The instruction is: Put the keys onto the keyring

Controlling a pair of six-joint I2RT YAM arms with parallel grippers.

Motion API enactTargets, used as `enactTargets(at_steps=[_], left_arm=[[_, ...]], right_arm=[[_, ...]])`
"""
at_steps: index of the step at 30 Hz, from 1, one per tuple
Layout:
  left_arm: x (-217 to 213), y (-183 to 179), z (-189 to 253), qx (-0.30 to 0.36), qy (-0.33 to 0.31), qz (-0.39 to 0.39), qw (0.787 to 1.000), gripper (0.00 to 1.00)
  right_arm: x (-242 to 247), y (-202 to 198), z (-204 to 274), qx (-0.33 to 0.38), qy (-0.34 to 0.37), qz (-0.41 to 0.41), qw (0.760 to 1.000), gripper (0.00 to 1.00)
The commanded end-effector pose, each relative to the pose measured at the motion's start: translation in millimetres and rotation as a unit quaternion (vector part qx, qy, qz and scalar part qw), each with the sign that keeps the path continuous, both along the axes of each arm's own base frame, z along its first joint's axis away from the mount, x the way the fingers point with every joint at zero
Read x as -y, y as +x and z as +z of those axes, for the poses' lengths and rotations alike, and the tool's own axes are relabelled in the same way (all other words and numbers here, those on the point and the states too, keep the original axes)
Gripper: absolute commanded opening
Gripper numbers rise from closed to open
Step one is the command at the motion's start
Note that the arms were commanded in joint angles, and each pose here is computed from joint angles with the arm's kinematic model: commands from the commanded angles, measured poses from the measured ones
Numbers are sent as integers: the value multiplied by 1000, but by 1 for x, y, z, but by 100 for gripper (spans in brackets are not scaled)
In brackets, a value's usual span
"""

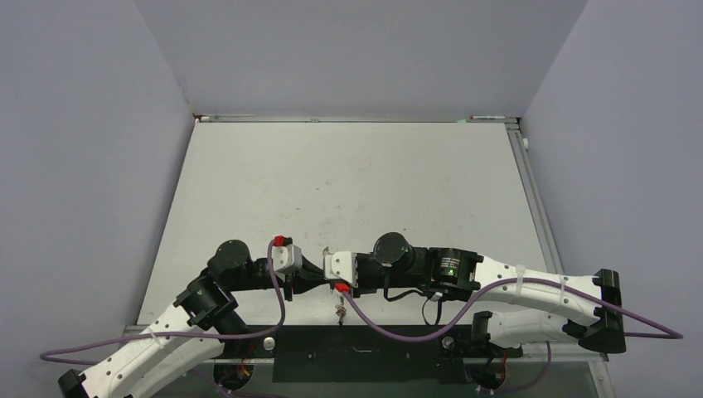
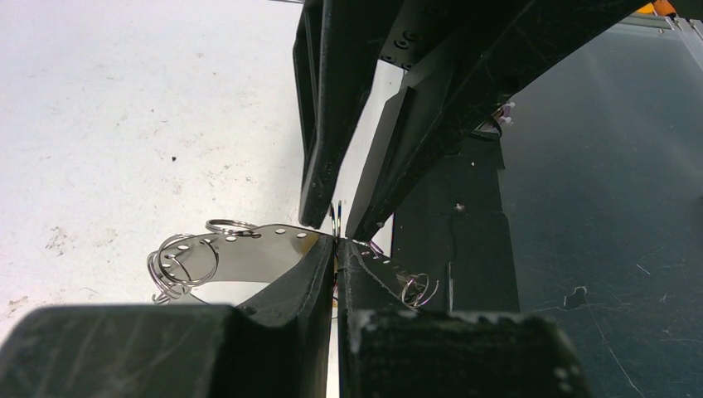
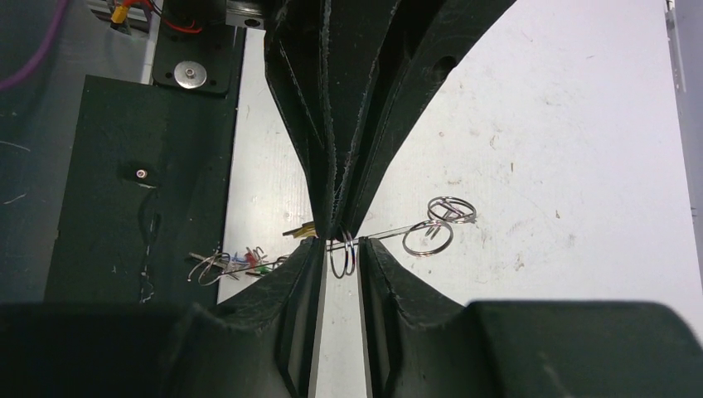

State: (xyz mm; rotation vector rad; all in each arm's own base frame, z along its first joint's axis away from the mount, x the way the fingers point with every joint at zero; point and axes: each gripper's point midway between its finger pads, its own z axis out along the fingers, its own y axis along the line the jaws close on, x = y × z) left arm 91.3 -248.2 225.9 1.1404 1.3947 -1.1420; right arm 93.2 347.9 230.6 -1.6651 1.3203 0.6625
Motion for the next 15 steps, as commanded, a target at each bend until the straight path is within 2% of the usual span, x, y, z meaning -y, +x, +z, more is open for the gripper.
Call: enactTargets(at_steps=[1, 4, 8, 13, 14, 15], left_arm=[[2, -1, 33, 37, -36, -8, 999, 0], [2, -1, 33, 37, -36, -8, 999, 0], [2, -1, 34, 38, -37, -6, 999, 0], [1, 1, 36, 41, -39, 2, 998, 0], [0, 2, 37, 43, -40, 4, 998, 3], [0, 2, 38, 45, -41, 6, 998, 10]], right_arm=[[-6, 0, 18, 9, 30, 6, 1000, 19], [-6, -1, 15, 7, 24, 6, 1000, 11], [-6, 0, 10, 5, 17, 4, 1000, 6], [-6, 0, 11, 8, 24, 3, 1000, 5], [-6, 0, 13, 11, 30, 4, 999, 5], [-6, 1, 16, 13, 38, 3, 999, 5]])
